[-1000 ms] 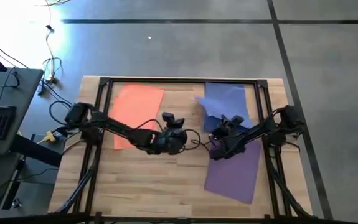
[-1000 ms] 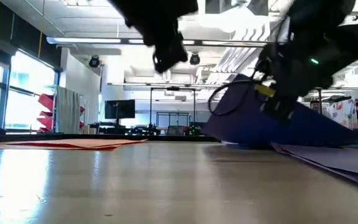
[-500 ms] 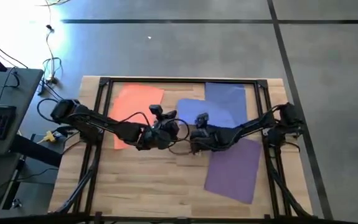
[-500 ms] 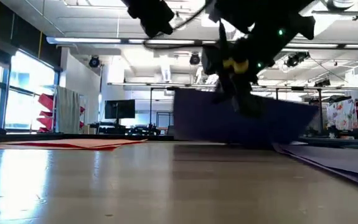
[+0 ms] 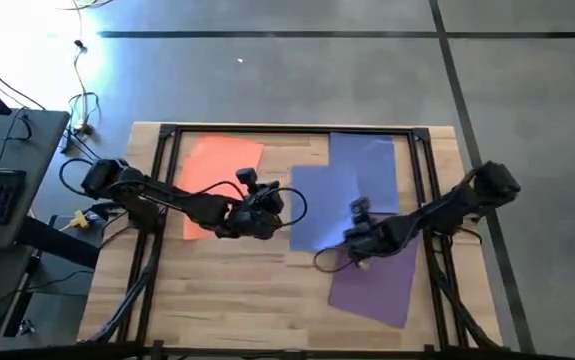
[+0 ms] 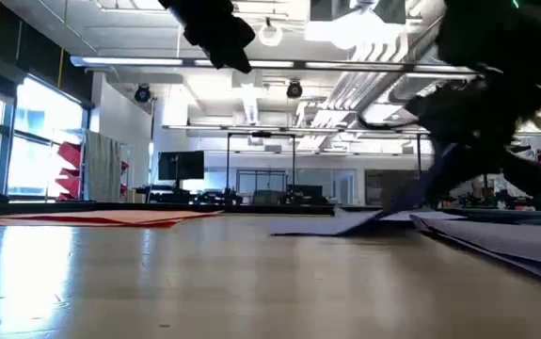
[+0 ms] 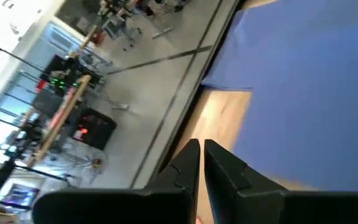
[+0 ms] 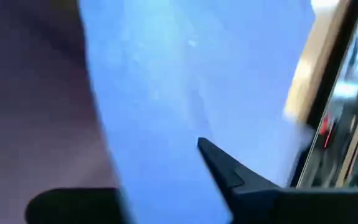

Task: Organize paper
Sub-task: Stack the blue paper on top of the blue paper

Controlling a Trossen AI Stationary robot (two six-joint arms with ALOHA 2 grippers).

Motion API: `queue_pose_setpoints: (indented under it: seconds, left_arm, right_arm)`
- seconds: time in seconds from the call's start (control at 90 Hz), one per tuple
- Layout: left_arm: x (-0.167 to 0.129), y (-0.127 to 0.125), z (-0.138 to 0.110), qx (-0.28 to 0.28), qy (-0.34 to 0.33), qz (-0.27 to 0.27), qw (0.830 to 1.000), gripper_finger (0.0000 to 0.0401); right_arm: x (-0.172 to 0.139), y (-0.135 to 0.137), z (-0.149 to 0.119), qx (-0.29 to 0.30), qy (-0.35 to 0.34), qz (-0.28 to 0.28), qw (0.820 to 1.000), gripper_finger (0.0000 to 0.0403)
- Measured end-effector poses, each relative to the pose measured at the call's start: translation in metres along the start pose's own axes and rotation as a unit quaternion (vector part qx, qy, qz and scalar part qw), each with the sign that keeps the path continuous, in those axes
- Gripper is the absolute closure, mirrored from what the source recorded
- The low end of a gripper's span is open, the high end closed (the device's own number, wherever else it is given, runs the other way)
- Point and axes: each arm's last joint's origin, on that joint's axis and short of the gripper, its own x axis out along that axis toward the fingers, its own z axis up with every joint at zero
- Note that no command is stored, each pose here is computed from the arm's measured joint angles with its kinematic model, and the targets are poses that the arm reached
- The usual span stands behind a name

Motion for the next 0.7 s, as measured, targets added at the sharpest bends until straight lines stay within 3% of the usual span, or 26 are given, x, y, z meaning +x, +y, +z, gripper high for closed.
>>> queue_pose_setpoints:
  seconds: [0.144,0.233,0.311,0.456,0.556,0.7]
  left_arm:
    - [0.001,0.0,0.0,-0.002,0.0,-0.013,1.0,0.0401]
    - [0.002,0.0,0.0,-0.003,0.001,-0.015,1.0,0.0401]
    - [0.001,-0.002,0.0,-0.008,-0.001,-0.022,1.0,0.0401]
    - [0.003,-0.004,-0.001,-0.008,0.002,-0.023,1.0,0.0401]
    - [0.004,-0.006,-0.002,-0.007,0.004,-0.025,1.0,0.0401]
    - [0.008,-0.005,-0.002,-0.013,0.007,-0.04,0.999,0.0401]
  right_arm:
    - [-0.007,-0.018,0.0,0.054,-0.017,-0.054,0.997,0.0403]
    - [-0.009,-0.037,-0.002,0.067,0.014,-0.09,0.994,0.0403]
    - [-0.006,-0.046,-0.008,0.033,0.043,-0.068,0.996,0.0403]
    - [0.009,-0.059,-0.017,0.024,0.075,0.004,0.997,0.0403]
    - [0.014,-0.063,-0.019,-0.025,0.085,0.025,0.996,0.0403]
    - [0.012,-0.063,-0.02,-0.187,0.091,0.02,0.978,0.0403]
